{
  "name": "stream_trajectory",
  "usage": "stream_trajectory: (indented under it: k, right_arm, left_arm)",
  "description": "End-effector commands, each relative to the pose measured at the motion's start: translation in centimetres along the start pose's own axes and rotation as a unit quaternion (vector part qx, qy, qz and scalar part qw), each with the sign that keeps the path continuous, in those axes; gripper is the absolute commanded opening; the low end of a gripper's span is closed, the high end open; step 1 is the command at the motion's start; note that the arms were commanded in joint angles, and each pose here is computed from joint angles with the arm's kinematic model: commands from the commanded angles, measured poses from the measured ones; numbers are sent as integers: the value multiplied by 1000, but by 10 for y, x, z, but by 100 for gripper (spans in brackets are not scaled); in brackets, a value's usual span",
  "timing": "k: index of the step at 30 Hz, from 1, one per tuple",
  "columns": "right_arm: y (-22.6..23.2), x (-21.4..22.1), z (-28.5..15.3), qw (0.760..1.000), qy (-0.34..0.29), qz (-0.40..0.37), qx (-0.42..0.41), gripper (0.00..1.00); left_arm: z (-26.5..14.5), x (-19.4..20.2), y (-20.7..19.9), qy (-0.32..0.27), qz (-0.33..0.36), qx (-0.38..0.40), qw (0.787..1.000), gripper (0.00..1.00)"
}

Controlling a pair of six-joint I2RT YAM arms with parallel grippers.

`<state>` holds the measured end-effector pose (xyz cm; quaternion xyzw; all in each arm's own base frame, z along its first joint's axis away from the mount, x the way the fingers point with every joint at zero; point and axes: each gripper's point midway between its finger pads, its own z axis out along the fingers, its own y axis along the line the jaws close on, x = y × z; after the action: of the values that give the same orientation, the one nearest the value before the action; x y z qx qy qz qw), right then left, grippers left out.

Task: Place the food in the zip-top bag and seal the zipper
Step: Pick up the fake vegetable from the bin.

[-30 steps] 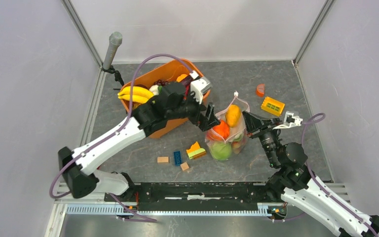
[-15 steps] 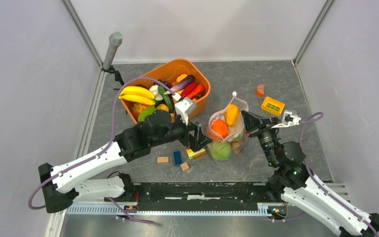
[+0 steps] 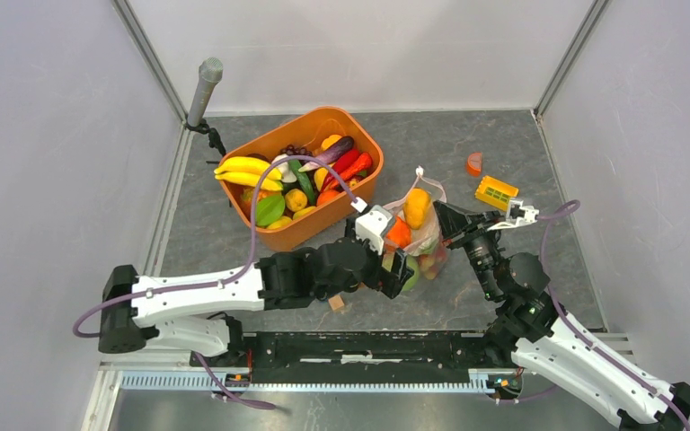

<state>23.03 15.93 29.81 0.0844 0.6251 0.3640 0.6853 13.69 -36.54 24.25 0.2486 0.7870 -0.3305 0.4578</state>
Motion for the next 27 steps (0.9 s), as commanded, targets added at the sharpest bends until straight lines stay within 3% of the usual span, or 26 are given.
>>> stream_trajectory:
  k: [1,8,22,27]
  right_arm:
    - [15,-21,0,999,-23,17,-21,4]
    - [16,-20,0,999,-19,14,-23,4]
    - [16,-20,-2,999,-19,13,-23,4]
    - [19,-20,-2,999,-14,16,-30,4]
  left_arm:
    - [8,-42,10,-83,-35,-64,994,100]
    - [24,-55,1,-103,-9,-62,993,84]
    - [25,-56,-9,-111,12,-10,994,26]
    - [21,-54,-13,-107,20,17,994,15]
